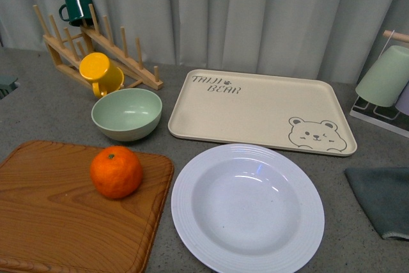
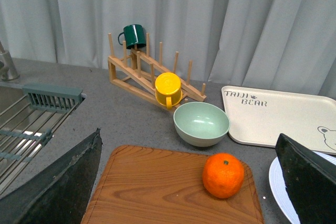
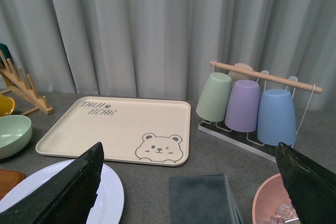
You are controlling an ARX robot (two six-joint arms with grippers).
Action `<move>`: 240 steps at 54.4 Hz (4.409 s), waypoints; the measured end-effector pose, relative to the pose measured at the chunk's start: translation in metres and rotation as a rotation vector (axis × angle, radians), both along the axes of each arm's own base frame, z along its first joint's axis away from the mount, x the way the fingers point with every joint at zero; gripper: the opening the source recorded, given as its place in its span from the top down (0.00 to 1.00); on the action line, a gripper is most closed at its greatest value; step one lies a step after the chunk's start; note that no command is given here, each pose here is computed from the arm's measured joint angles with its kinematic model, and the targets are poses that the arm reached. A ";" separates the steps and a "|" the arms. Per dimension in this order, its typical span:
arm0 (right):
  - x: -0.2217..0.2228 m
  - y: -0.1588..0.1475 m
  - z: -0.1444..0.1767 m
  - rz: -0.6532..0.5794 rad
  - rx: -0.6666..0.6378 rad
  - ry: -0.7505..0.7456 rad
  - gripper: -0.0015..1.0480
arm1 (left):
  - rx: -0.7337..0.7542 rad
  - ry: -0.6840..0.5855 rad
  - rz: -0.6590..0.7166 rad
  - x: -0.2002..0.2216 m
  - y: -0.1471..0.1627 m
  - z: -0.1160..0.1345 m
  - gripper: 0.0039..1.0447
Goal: Place orange and plate with both arms
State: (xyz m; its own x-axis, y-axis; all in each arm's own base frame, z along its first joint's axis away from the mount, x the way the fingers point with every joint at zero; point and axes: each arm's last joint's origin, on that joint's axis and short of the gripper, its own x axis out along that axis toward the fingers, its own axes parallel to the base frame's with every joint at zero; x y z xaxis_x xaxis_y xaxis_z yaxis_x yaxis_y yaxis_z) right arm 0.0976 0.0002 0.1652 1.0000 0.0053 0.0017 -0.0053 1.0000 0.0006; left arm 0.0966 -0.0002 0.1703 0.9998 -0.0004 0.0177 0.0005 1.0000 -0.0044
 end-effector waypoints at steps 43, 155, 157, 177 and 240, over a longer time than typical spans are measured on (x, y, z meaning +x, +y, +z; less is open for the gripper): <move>0.000 0.000 0.000 0.000 0.000 0.000 0.09 | 0.000 0.000 0.000 0.000 0.000 0.000 0.06; 0.000 0.000 0.000 -0.002 0.000 0.000 0.09 | -0.079 0.641 -0.262 0.204 -0.086 -0.066 0.06; 0.000 0.000 0.000 -0.002 0.000 0.000 0.09 | -0.079 0.649 -0.260 0.206 -0.086 -0.069 0.06; 0.000 0.000 0.000 -0.003 0.000 0.000 0.09 | -0.088 0.711 -0.265 0.222 -0.084 -0.086 0.06; 0.000 0.000 0.000 -0.002 0.000 0.000 0.09 | -0.126 0.807 -0.190 0.234 -0.078 -0.114 0.35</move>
State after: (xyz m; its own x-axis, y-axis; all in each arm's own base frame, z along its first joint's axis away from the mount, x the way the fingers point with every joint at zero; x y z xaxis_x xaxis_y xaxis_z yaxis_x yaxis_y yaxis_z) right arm 0.0976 0.0002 0.1652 1.0000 0.0031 0.0017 -0.0031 1.0000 0.0006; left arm 0.3302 -0.0786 0.0562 0.6885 -0.2159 -0.6924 0.1178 0.9753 -0.1871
